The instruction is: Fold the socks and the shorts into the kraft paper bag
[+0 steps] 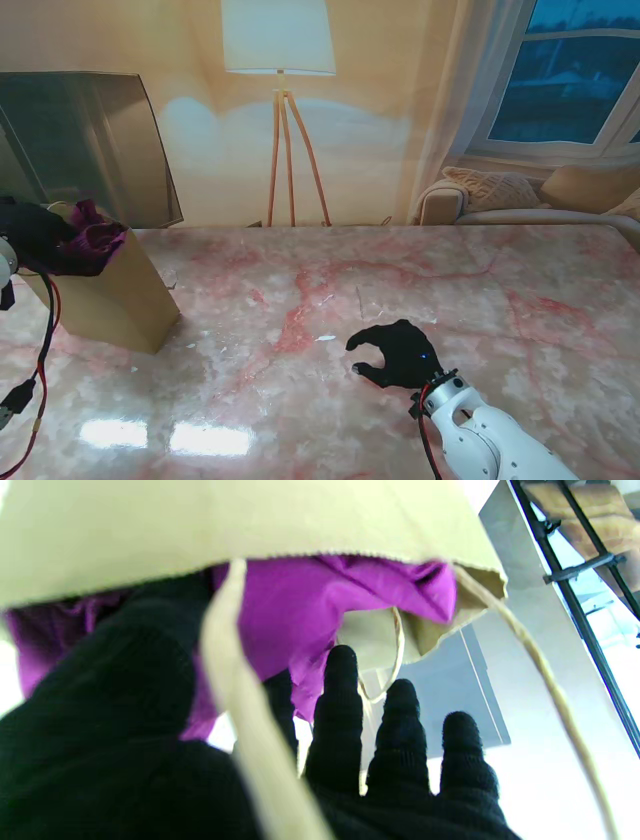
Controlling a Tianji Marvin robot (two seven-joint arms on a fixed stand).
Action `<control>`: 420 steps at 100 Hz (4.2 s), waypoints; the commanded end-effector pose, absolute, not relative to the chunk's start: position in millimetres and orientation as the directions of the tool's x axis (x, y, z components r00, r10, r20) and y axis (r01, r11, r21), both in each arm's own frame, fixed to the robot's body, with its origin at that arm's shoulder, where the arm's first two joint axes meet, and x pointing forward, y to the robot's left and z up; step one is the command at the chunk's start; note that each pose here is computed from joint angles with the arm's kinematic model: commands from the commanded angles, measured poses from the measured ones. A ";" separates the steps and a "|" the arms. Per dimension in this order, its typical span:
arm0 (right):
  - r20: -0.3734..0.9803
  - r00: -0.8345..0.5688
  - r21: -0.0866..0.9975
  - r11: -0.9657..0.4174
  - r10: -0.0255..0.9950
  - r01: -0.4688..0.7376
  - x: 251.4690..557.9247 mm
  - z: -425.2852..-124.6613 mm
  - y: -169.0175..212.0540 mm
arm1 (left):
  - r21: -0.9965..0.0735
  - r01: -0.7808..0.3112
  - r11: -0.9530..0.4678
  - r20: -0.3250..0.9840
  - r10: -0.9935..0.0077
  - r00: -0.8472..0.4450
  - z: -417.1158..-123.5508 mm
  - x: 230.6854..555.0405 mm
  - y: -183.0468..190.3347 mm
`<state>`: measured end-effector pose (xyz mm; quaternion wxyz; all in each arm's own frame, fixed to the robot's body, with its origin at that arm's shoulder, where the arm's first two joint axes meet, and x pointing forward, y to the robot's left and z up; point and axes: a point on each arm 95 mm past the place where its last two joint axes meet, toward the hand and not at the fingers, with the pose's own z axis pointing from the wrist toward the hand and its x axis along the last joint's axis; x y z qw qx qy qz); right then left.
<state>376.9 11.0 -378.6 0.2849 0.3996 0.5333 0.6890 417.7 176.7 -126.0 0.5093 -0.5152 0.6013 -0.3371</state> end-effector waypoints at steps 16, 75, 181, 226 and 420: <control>0.248 -0.520 0.962 -0.271 0.817 0.032 375.3 -378.7 12.0 | -0.929 -0.292 0.228 -0.250 -0.968 0.038 -123.2 417.7 173.4; 0.232 -0.522 0.963 -0.268 0.821 0.007 376.5 -373.3 10.3 | -0.998 -0.061 -0.013 0.012 -1.000 0.019 -98.2 405.4 147.9; 0.209 -0.515 0.965 -0.259 0.831 -0.027 376.5 -370.7 4.0 | -0.975 0.048 -0.217 0.204 -0.959 -0.194 -107.1 390.3 62.2; 0.210 -0.509 0.959 -0.278 0.835 -0.060 377.3 -362.3 5.8 | -0.901 0.077 -0.427 0.380 -0.862 -0.337 -174.1 369.7 29.7; 0.540 -0.501 0.797 -0.603 0.677 0.044 338.0 -339.9 40.8 | -0.714 -0.081 -0.695 0.637 -0.599 -0.485 -318.5 308.2 -49.7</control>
